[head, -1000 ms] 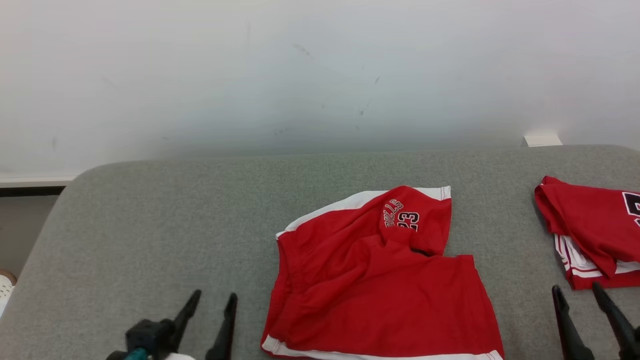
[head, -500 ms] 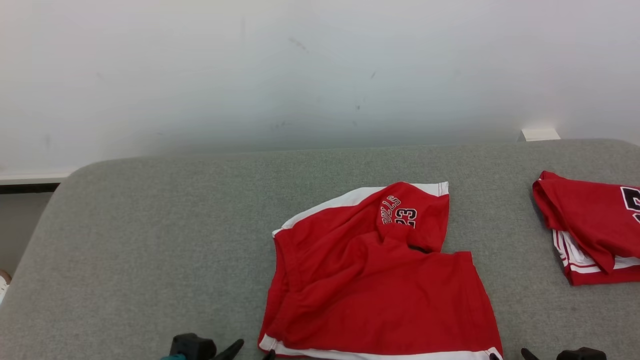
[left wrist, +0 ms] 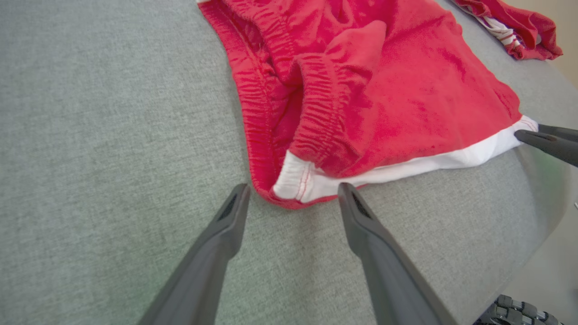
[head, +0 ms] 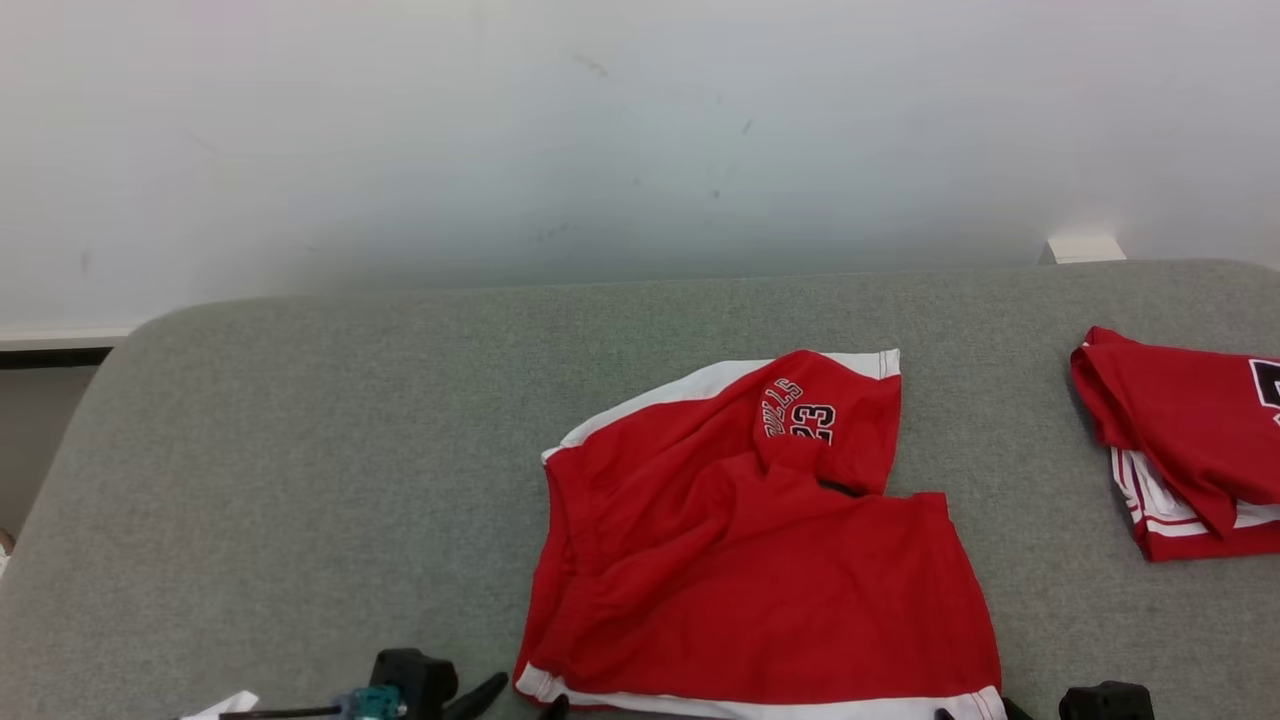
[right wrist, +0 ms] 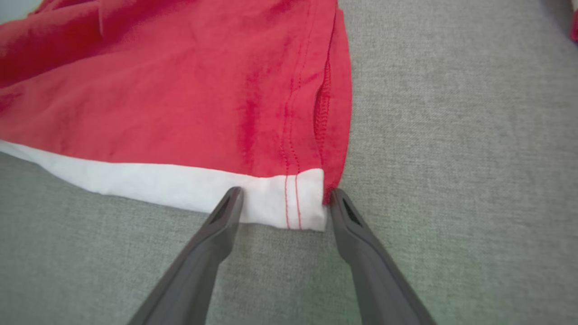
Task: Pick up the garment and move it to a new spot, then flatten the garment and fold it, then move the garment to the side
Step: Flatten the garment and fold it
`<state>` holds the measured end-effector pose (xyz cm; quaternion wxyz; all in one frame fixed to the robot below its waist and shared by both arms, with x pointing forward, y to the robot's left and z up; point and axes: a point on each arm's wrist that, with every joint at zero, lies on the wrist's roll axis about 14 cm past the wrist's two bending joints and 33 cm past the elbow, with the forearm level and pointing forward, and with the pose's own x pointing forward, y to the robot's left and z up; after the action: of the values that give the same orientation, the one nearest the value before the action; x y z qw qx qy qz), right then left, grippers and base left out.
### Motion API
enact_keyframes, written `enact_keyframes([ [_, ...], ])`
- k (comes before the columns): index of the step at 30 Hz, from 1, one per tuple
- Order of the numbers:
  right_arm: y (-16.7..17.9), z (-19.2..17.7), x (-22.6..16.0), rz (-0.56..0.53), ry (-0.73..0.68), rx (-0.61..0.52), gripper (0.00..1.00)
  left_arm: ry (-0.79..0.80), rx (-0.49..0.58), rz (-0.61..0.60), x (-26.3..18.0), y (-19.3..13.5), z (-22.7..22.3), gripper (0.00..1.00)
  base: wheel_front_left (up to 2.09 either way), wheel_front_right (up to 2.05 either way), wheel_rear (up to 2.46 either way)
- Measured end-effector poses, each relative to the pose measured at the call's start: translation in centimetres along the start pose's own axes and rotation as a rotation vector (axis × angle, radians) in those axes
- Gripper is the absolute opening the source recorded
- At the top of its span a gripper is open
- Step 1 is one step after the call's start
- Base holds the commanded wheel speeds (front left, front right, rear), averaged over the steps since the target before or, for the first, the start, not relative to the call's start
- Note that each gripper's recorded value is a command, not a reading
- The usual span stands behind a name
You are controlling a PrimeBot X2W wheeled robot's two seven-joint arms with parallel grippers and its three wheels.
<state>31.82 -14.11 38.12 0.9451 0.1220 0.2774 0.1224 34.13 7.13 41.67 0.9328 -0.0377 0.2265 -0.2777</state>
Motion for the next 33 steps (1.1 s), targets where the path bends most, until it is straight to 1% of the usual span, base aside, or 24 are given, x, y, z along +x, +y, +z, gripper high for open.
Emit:
enact_keyframes([
  [7, 0.3, -0.3, 0.5, 0.013, 0.014, 0.002, 1.0, -0.006, 0.024, -0.024, 1.0, -0.2, 0.5, 1.0, 0.0, 0.0, 0.0],
  [8, 0.3, -0.3, 0.6, 0.013, 0.017, 0.001, 0.96, -0.008, 0.026, -0.029, 1.1, -0.3, 0.6, 1.0, 0.0, 0.0, 0.0],
  [9, 0.3, -0.3, 0.7, 0.014, 0.018, 0.003, 0.82, -0.003, 0.024, -0.036, 1.2, -0.5, 0.5, 1.0, 0.0, 0.0, 0.0],
  [10, 0.3, -0.3, 0.7, 0.014, 0.019, 0.005, 0.78, 0.007, 0.024, -0.04, 1.3, -0.6, 0.3, 0.99, 0.0, 0.0, 0.0],
  [11, 0.2, -0.3, 0.7, 0.013, 0.017, 0.004, 0.76, 0.014, 0.023, -0.042, 1.4, -0.6, 0.1, 0.85, 0.0, 0.0, 0.0],
  [12, 0.2, -0.4, 0.8, 0.013, 0.019, 0.003, 0.68, 0.022, 0.025, -0.041, 1.4, -0.5, -0.1, 0.53, 0.0, 0.0, 0.0],
  [13, 0.2, -0.4, 0.8, 0.013, 0.02, 0.004, 0.62, 0.029, 0.027, -0.04, 1.4, -0.4, -0.3, 0.46, 0.0, 0.0, 0.0],
  [14, 0.2, -0.4, 0.9, 0.013, 0.02, 0.004, 0.46, 0.032, 0.027, -0.04, 1.3, -0.3, -0.4, 0.29, 0.0, 0.0, 0.0],
  [15, 0.3, -0.4, 0.9, 0.015, 0.019, 0.003, 0.36, 0.026, 0.024, -0.043, 1.4, -0.4, -0.3, 0.11, 0.0, 0.0, 0.0],
  [16, 0.4, -0.4, 1.0, 0.018, 0.019, 0.004, 0.19, 0.02, 0.016, -0.045, 1.4, -0.5, -0.2, 0.0, 0.0, 0.0, 0.0],
  [17, 0.5, -0.4, 1.0, 0.022, 0.019, 0.006, 0.19, 0.019, 0.012, -0.047, 1.4, -0.5, -0.2, 0.0, 0.0, 0.0, 0.0],
  [18, 0.7, -0.4, 1.1, 0.027, 0.021, 0.005, 0.0, 0.018, 0.013, -0.047, 1.4, -0.5, -0.2, 0.0, 0.0, 0.0, 0.0],
  [21, 0.9, -0.3, 1.2, 0.036, 0.014, -0.002, 0.0, 0.018, 0.009, -0.04, 1.3, -0.2, -0.3, 0.0, 0.0, 0.0, 0.0],
  [25, 0.7, 1.1, 1.1, 0.038, -0.039, -0.002, 0.0, -0.037, -0.009, -0.041, 1.1, -0.3, 0.8, 0.0, 0.0, 0.0, 0.0],
  [28, 0.7, 3.3, 0.9, 0.046, -0.118, 0.016, 0.0, -0.102, -0.015, -0.056, 0.9, -0.7, 2.4, 0.0, 0.0, 0.0, 0.0],
  [31, 1.2, 6.3, 0.6, 0.073, -0.223, 0.068, 0.0, -0.172, -0.041, -0.089, 0.7, -1.5, 4.5, 0.0, 0.0, 0.0, 0.0],
  [33, 1.8, 8.2, 0.2, 0.103, -0.277, 0.107, 0.0, -0.209, -0.011, -0.092, 0.5, -1.0, 6.2, 0.0, 0.0, 0.0, 0.0],
])
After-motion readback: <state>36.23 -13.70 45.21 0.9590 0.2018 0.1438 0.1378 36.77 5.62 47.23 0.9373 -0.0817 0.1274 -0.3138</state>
